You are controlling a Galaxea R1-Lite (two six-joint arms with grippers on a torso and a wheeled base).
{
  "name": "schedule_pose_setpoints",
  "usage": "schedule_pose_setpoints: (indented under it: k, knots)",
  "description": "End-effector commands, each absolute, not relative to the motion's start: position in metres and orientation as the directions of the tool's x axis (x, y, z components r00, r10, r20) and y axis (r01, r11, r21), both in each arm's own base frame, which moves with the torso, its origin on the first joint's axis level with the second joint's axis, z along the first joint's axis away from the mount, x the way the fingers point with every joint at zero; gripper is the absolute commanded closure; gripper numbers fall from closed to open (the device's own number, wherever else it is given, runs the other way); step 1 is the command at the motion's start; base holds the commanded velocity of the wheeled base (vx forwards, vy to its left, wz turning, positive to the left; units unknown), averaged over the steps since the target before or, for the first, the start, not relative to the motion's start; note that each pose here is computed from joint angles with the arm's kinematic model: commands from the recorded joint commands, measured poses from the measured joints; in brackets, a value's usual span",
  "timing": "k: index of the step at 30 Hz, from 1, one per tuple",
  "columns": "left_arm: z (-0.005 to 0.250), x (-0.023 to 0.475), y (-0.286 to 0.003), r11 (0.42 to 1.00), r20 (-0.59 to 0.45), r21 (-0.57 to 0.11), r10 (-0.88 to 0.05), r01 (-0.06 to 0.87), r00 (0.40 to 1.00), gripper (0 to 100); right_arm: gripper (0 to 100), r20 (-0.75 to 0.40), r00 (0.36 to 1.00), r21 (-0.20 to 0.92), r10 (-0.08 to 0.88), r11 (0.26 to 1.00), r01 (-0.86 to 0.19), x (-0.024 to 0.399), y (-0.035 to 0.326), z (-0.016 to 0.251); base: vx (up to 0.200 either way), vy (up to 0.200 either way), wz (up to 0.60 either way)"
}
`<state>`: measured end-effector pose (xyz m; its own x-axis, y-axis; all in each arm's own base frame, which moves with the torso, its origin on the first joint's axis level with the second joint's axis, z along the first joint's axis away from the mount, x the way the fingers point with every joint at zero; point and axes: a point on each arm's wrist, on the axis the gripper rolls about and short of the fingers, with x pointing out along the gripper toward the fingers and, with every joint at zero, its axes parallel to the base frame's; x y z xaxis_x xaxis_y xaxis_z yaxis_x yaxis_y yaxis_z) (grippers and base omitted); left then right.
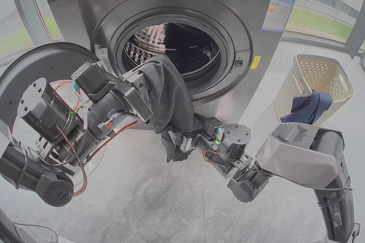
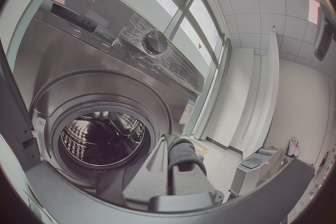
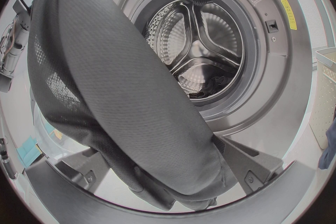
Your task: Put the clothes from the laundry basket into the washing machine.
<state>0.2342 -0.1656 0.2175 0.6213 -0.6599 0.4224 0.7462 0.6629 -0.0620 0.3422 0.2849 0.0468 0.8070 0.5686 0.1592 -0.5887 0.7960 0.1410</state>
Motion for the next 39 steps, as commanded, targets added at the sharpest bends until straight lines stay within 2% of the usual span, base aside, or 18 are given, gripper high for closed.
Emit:
schedule_pose_setpoints:
  k: [1, 14, 15, 23, 27, 31, 39]
  knots:
    - [0.218, 0.231, -0.168, 0.652, 0.422, -0.061, -0.669, 0.756, 0.612, 100, 0, 0.158, 0.816, 0.142, 0.556, 0.805, -0.576, 0.353, 0.286, 0.035, 0.0, 0.0, 0.0]
    - [0.212, 0.224, -0.172, 0.631, 0.399, -0.066, -0.693, 0.773, 0.6, 100, 0, 0.206, 0.819, 0.148, 0.536, 0.81, -0.567, 0.367, 0.293, 0.034, 0.0, 0.0, 0.0]
    - [0.212, 0.224, -0.172, 0.631, 0.4, -0.067, -0.693, 0.773, 0.6, 100, 100, 0.209, 0.819, 0.149, 0.534, 0.811, -0.566, 0.368, 0.292, 0.034, 0.0, 0.0, 0.0]
    - [0.219, 0.225, -0.166, 0.649, 0.423, -0.07, -0.669, 0.758, 0.612, 100, 100, 0.223, 0.825, 0.15, 0.52, 0.818, -0.555, 0.371, 0.286, 0.039, 0.0, 0.0, 0.0]
    - [0.214, 0.239, -0.151, 0.702, 0.406, -0.072, -0.628, 0.708, 0.664, 100, 100, 0.23, 0.83, 0.15, 0.508, 0.824, -0.546, 0.368, 0.276, 0.052, 0.0, 0.0, 0.0]
    - [0.198, 0.258, -0.138, 0.755, 0.356, -0.08, -0.588, 0.651, 0.726, 100, 100, 0.22, 0.832, 0.149, 0.51, 0.825, -0.545, 0.355, 0.266, 0.067, 0.0, 0.0, 0.0]
    - [0.167, 0.275, -0.13, 0.791, 0.252, -0.098, -0.567, 0.604, 0.784, 100, 100, 0.229, 0.825, 0.151, 0.516, 0.819, -0.554, 0.337, 0.253, 0.094, 0.0, 0.0, 0.0]
